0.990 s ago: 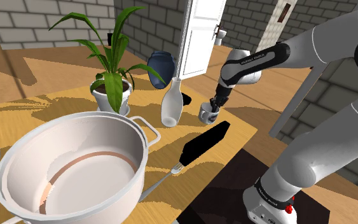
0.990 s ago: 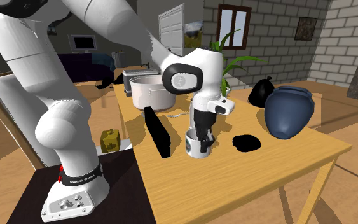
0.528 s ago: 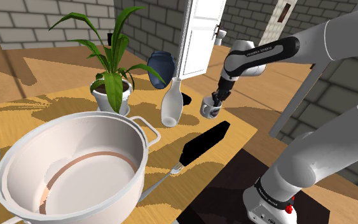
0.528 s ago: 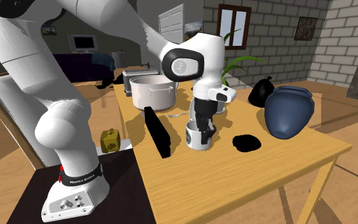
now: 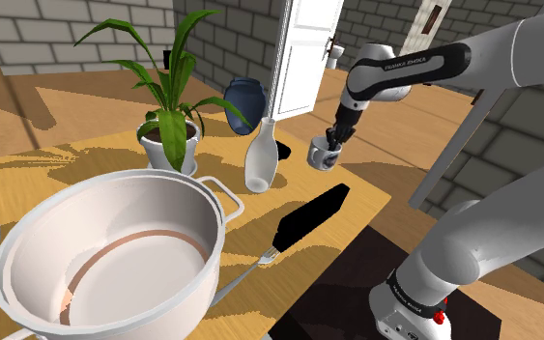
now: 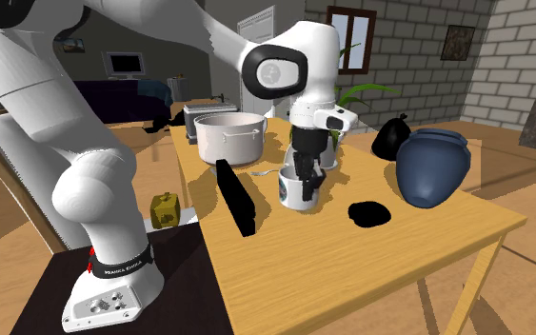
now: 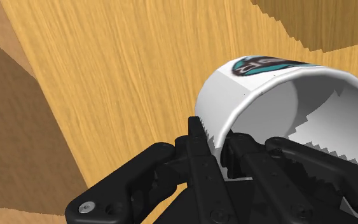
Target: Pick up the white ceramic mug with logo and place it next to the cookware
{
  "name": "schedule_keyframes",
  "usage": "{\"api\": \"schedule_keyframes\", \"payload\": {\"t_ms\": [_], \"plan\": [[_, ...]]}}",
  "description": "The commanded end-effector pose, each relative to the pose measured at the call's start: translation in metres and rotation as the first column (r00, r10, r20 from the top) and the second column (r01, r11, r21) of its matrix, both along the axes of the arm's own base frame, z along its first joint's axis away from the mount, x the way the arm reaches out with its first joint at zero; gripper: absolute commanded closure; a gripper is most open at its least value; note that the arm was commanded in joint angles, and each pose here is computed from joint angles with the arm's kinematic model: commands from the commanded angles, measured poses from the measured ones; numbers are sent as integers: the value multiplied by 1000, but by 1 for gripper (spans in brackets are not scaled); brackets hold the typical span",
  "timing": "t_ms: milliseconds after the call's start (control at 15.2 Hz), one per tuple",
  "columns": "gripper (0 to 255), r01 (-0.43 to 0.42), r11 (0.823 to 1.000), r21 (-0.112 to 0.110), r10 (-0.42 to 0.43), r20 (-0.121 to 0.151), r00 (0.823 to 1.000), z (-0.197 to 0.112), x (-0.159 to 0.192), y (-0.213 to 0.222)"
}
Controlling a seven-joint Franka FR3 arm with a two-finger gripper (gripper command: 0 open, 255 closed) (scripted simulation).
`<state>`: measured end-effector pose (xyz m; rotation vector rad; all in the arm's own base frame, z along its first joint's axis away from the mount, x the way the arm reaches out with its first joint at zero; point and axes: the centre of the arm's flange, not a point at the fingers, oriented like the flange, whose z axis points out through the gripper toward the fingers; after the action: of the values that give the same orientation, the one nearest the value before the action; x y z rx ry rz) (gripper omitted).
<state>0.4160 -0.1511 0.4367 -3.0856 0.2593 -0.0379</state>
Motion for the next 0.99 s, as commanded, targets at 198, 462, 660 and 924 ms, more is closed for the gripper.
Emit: {"api": "schedule_keyframes", "payload": {"t_ms": [198, 462, 660, 924], "plan": [[255, 0, 1000, 0, 0, 0, 1000, 26, -1, 1], [255, 0, 1000, 0, 0, 0, 1000, 47, -1, 1], [255, 0, 1000, 0, 0, 0, 1000, 63, -1, 1], [255, 0, 1000, 0, 0, 0, 1000, 84, -1, 1]]}}
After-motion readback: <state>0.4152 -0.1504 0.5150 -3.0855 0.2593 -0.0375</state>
